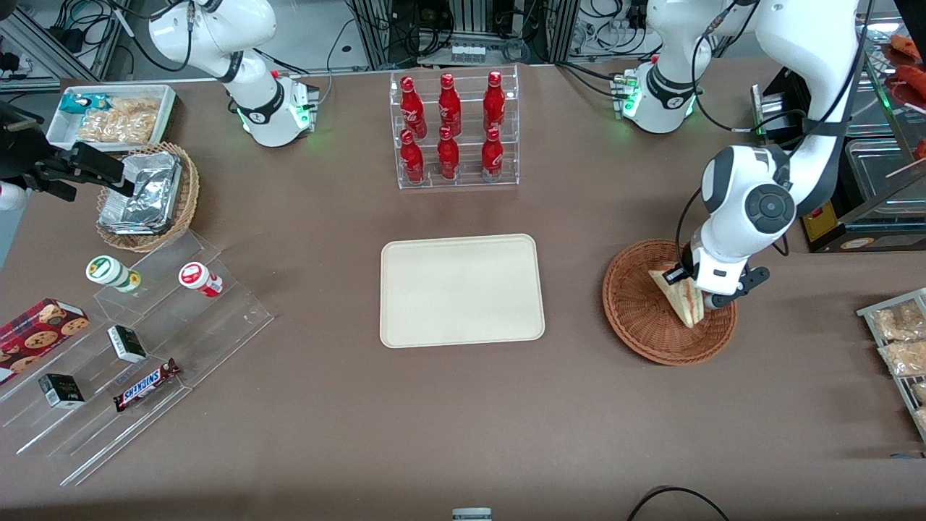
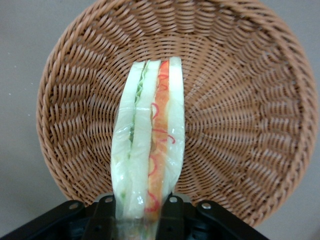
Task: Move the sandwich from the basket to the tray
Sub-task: 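Lift the sandwich with the left gripper and carry it over the cream tray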
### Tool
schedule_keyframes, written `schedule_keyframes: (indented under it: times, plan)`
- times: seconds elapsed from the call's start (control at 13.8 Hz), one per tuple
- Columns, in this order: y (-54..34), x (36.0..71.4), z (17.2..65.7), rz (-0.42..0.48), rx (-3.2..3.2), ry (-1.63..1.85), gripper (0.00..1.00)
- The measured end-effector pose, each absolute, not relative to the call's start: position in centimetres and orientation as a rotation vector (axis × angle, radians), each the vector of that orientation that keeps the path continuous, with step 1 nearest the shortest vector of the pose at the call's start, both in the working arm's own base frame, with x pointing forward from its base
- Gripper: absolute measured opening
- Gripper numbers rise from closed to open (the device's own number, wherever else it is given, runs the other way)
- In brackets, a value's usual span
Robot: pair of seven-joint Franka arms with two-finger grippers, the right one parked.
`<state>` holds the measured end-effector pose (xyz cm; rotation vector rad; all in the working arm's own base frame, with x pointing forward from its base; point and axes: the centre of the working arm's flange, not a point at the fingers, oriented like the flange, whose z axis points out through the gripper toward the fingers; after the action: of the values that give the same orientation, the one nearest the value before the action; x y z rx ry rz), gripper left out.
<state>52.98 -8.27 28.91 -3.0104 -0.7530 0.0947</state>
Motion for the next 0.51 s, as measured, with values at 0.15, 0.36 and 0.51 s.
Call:
schedule_keyframes:
  times: [0.15, 0.36, 0.51]
  plan:
    - [-10.7, 53.3, 30.4, 0.096, -3.032, -0.68, 0.18]
    - [-16.8, 53.3, 32.6, 0.086, -3.084, -0.52, 0.15]
    - [-21.8, 53.0, 33.2, 0.085, -3.127, -0.393, 0.15]
